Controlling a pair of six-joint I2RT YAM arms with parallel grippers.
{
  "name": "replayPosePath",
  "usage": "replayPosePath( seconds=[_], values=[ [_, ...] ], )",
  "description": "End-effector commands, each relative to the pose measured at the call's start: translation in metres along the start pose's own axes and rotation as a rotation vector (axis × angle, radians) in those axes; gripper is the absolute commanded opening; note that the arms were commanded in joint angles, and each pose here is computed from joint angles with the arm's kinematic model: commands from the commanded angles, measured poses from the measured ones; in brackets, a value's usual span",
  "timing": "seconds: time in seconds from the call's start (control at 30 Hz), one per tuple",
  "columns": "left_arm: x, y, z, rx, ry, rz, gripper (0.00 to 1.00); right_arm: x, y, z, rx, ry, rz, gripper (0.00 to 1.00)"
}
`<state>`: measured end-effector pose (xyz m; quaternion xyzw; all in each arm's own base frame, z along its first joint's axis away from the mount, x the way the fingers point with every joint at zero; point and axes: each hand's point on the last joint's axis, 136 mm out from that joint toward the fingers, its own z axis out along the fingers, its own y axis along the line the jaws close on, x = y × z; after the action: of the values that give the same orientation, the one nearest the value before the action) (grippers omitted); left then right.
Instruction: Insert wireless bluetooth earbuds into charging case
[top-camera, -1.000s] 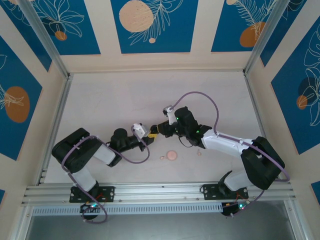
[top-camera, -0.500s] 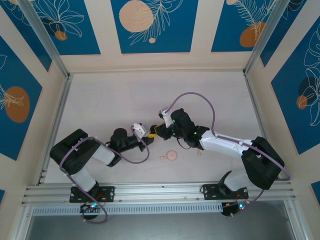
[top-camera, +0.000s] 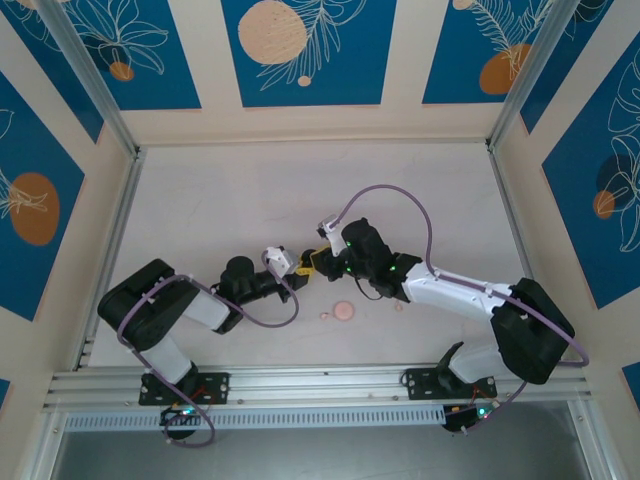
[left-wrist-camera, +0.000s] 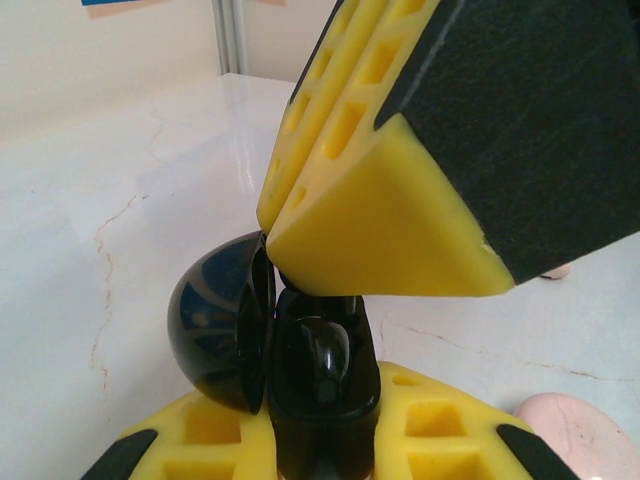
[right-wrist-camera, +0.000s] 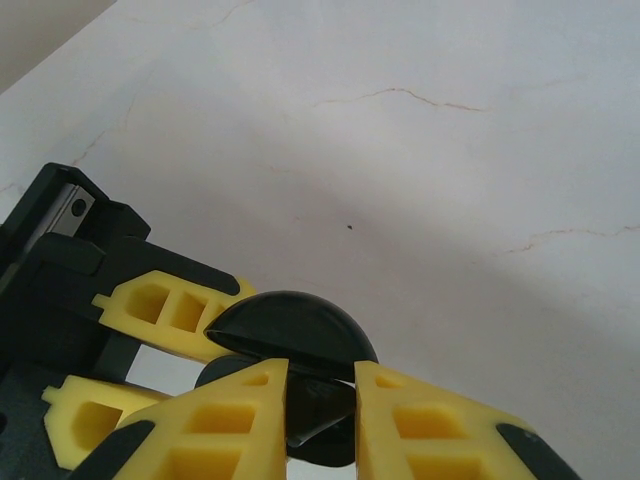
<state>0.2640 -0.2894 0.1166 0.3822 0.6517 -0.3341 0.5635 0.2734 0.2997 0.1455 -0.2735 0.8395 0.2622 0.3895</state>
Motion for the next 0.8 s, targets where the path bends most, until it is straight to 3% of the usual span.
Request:
replayPosePath(
  seconds=[0.0,0.77],
  values=[
    [-0.019,-0.004,0.0,0.017,-0.062,0.027,0.08,-0.009,-0.009,-0.01,0.06,-0.029,-0.022,0.21],
    [-0.026,-0.005,-0.002,0.019,-0.073,0.034,0.08,0.0,-0.014,-0.004,0.073,-0.001,-0.027,0.21]
  ],
)
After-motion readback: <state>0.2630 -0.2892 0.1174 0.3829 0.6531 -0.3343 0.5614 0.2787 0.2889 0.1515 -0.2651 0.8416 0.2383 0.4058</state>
